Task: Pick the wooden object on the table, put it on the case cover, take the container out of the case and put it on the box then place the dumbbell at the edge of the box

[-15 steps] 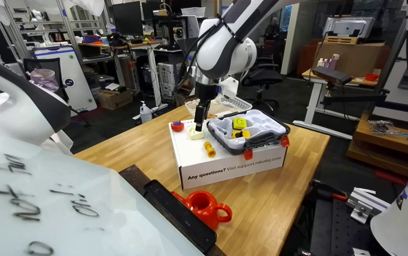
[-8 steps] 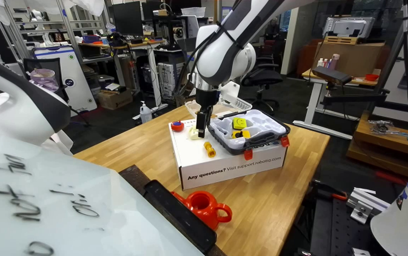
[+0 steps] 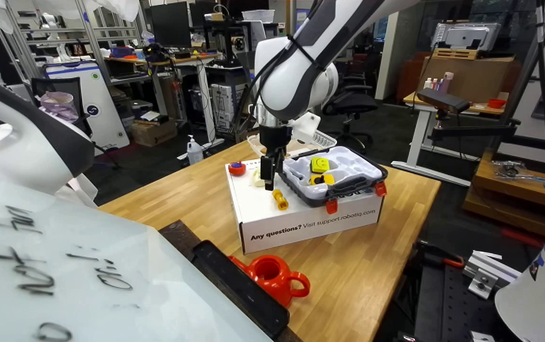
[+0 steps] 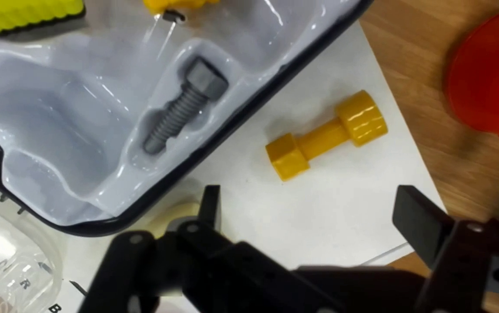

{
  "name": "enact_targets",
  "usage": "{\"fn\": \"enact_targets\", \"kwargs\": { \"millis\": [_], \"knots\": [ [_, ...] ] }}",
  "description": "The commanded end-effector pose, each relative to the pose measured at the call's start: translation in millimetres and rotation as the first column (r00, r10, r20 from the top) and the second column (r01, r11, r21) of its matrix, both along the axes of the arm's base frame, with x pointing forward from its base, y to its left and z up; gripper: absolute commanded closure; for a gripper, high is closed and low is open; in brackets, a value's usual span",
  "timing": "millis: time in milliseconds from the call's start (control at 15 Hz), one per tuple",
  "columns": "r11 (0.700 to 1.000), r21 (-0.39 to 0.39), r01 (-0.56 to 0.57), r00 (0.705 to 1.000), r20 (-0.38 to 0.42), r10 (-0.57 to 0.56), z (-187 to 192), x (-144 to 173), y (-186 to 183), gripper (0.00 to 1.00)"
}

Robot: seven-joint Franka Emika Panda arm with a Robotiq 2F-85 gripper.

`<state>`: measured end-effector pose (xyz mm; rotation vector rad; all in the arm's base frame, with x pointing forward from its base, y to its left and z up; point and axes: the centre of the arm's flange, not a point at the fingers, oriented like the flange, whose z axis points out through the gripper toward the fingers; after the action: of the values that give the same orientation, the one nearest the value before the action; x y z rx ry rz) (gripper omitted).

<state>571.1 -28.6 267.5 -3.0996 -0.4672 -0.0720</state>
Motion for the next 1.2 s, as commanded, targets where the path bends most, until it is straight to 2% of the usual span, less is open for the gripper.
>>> {"fn": "enact_targets", "kwargs": {
  "millis": [0, 333, 400, 933, 1133],
  "knots": [
    [0.999, 0.025, 0.033, 0.999, -0.036, -0.032, 15, -6, 7, 0.00],
    [0.993, 0.062, 0.096, 0.992, -0.089, -0.090, 33, -16, 20, 0.00],
    [0.997, 0.049, 0.057, 0.996, -0.065, -0.054, 24, -9, 19, 0.00],
    [0.996, 0.050, 0.078, 0.994, -0.076, -0.074, 28, -12, 20, 0.00],
    [0.986, 0.068, 0.155, 0.985, -0.083, -0.149, 13, -3, 8, 0.00]
  ]
}}
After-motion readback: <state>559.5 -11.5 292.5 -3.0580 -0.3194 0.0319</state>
